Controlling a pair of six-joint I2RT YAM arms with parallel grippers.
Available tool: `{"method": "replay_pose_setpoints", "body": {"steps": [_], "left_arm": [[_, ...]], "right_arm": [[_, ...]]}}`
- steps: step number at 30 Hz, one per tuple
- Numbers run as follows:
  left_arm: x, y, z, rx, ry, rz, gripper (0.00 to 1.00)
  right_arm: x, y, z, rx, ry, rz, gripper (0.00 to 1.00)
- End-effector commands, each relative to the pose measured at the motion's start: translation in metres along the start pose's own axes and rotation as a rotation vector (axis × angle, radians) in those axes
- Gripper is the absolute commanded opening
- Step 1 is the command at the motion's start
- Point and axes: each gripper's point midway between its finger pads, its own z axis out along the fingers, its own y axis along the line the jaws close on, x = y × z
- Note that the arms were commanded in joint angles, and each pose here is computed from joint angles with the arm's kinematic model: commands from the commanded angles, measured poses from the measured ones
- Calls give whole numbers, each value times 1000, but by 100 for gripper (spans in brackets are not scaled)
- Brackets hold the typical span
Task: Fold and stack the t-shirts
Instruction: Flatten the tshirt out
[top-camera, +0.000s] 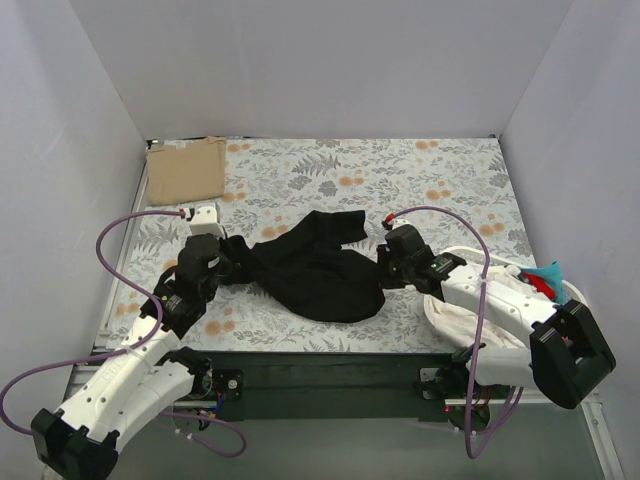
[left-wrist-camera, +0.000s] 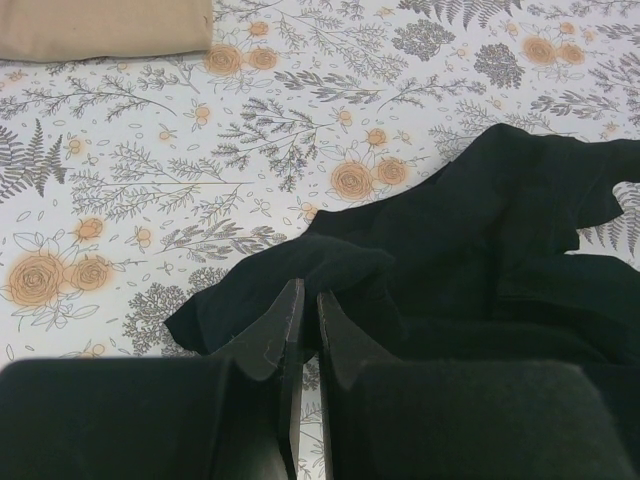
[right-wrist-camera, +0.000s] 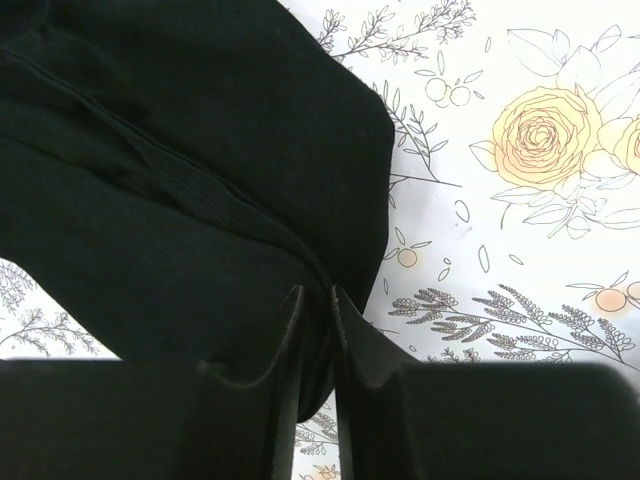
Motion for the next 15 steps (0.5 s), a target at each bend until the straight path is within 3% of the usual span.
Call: {"method": "replay_pose_setpoints", "body": {"steps": [1,5,15], "left_arm": [[-2,1,1,1,-8,7,0],[0,1,2,-2,-3,9,0],[-3,19,1,-106,-21,2,0]], "right_arm": [[-17,11,-4,-39,-45,-10,20],[-20,12,-7,-41,-62,-12,1],[-71,9,-56,4,-221,-31,1]]}}
